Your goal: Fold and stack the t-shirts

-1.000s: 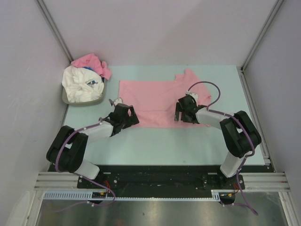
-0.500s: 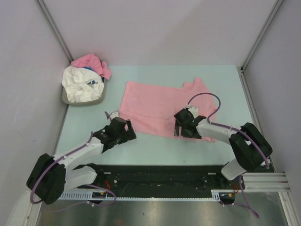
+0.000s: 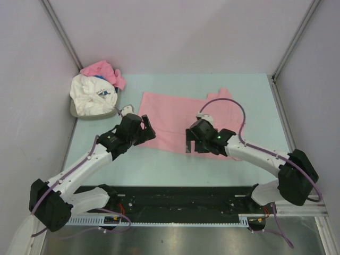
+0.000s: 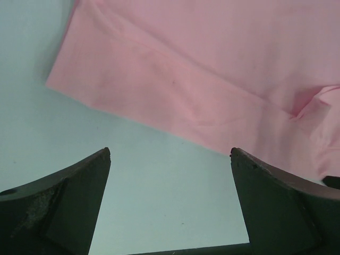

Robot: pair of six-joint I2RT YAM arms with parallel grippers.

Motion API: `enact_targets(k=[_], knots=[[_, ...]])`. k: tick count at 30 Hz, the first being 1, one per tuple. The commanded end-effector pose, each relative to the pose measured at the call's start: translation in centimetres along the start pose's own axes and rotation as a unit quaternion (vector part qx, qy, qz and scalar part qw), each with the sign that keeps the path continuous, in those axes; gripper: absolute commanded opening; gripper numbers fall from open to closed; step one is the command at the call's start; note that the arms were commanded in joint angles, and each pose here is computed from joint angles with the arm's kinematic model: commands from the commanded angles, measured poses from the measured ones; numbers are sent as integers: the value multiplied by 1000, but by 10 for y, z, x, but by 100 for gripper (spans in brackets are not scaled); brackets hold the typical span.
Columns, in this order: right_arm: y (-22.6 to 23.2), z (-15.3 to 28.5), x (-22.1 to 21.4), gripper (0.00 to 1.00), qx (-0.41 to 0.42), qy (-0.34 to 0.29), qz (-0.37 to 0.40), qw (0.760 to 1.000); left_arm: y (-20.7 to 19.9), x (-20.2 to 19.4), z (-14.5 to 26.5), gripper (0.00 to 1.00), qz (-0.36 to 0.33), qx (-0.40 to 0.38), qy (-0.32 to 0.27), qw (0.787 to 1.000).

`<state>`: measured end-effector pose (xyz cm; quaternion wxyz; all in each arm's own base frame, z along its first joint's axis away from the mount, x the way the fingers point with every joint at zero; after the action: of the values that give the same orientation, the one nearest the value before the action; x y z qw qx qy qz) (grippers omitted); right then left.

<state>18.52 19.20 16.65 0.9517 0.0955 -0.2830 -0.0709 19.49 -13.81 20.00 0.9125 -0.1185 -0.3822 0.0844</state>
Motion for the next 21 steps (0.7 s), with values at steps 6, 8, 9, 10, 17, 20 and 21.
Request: enact_targets(k=[6,8,9,10,17,20,21], knots=[[143,-24,10,100,283,37,94,954,-2,101,32,100,37,25,-102,994],[159,-38,11,100,302,40,99,947,10,115,36,100,55,31,-112,992],[173,-35,20,100,324,22,99,941,13,118,38,100,57,35,-116,991],[179,-47,17,100,323,26,106,940,17,120,38,100,60,35,-117,991],[217,-81,16,100,372,37,101,922,40,106,34,100,88,48,-123,987],[224,-95,5,100,371,55,102,921,45,97,30,100,93,55,-114,988],[225,-99,1,100,368,60,104,922,45,96,30,100,92,55,-112,988]])
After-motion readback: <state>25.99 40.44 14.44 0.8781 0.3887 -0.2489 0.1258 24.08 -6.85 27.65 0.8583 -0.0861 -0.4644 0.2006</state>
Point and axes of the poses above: each gripper's point midway between its finger pads, its own z axis back along the fingers, its own y axis along the line the jaws close on, x = y × z, the point moved 9 cm from there along z, back along the fingers, and after that the axes turned 8 degrees about -z, right-handed, at the moved point
